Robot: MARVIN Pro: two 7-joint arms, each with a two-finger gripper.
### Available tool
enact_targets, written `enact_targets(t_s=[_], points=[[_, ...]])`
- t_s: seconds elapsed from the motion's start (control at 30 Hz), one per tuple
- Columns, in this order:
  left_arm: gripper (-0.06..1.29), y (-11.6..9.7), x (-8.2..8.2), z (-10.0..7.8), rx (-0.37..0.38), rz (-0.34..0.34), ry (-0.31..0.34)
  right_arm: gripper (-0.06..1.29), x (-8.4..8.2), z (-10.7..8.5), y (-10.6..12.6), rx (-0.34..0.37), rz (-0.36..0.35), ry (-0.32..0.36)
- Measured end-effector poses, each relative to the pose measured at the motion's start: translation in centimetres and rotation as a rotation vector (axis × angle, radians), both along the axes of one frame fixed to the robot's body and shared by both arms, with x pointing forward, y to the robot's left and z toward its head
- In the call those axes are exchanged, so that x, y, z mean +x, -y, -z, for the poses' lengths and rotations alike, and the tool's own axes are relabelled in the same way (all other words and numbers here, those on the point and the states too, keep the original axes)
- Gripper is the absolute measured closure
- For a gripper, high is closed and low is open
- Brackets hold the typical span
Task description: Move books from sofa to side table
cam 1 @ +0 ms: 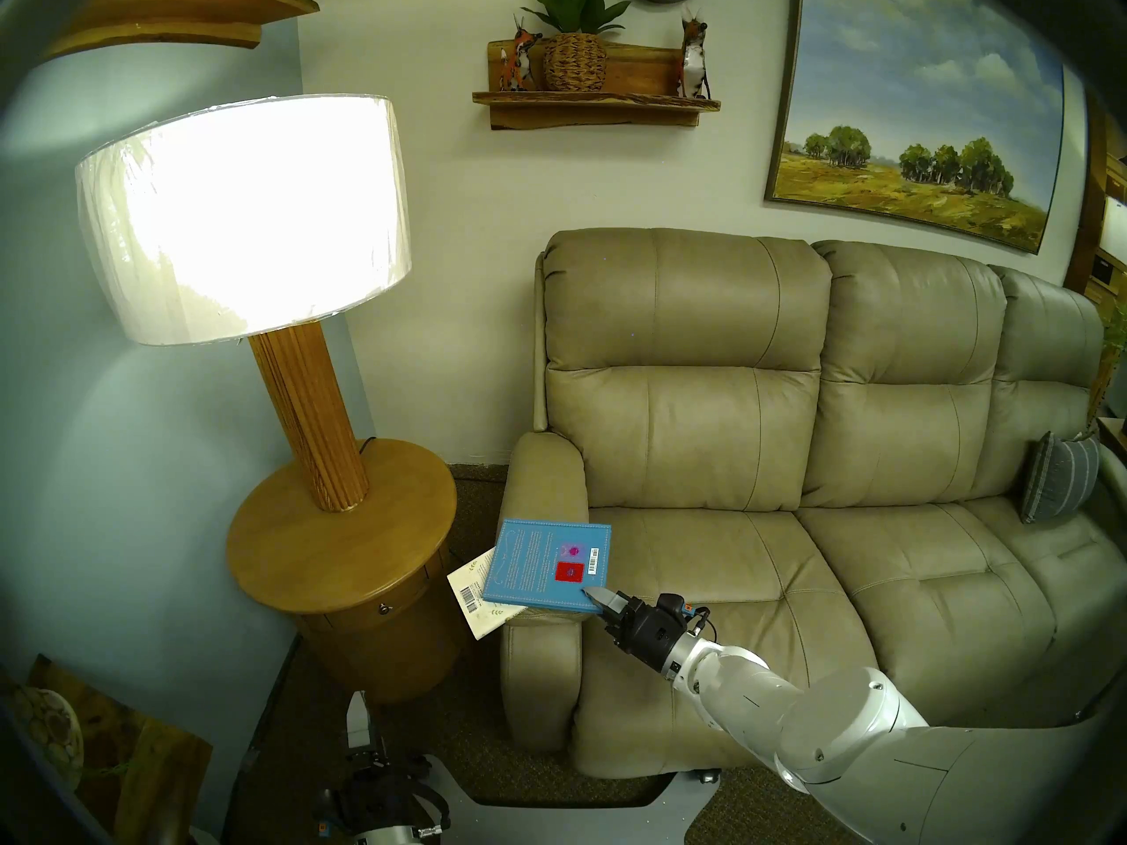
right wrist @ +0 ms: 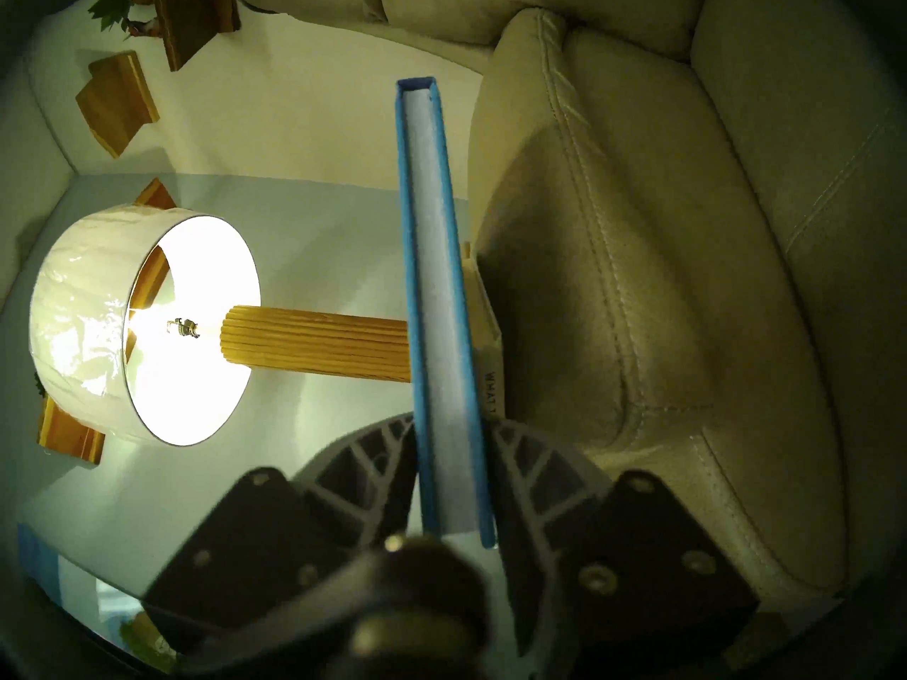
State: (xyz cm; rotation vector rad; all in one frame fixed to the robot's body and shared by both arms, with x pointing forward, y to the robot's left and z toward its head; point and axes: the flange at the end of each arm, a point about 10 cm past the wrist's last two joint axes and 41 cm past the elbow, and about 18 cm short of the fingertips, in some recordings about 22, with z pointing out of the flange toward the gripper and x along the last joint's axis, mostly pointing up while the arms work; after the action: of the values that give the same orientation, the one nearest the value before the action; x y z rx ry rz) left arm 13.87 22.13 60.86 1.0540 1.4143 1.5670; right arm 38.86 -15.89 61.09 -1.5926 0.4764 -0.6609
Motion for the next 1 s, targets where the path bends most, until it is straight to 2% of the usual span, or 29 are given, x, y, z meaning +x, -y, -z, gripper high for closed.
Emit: enact_targets(t_s=[0.03,0.1,0.13,0.27,0.4,0.67,0.73,1.0], points=[[0.01,0.0,0.0,0.0,0.000,0.000,0.000,0.38,0.0,0.0,0.1,0.000,0.002,-0.001],[0.01,0.0,0.0,0.0,0.000,0.000,0.000,0.74,0.1,0.0,0.5,-0.002,0.008,0.002],[0.01,0.0,0.0,0.0,0.000,0.000,0.000,0.81,0.1,-0.1,0.7,-0.002,0.011,0.005],[0.01,0.0,0.0,0.0,0.000,0.000,0.000,0.93,0.0,-0.2,1.6,0.005,0.025,0.028],[0.01,0.0,0.0,0.0,0.000,0.000,0.000,1.10,-0.4,-0.3,2.4,0.046,0.047,0.047],[0.01,0.0,0.0,0.0,0.000,0.000,0.000,1.10,-0.9,-0.9,2.7,0.148,0.039,0.059],[0.01,0.0,0.0,0.0,0.000,0.000,-0.001,1.11,-1.1,-1.1,2.2,0.175,0.013,0.066],[0.01,0.0,0.0,0.0,0.000,0.000,-0.001,1.11,-1.8,-0.9,0.1,0.161,-0.093,0.062]])
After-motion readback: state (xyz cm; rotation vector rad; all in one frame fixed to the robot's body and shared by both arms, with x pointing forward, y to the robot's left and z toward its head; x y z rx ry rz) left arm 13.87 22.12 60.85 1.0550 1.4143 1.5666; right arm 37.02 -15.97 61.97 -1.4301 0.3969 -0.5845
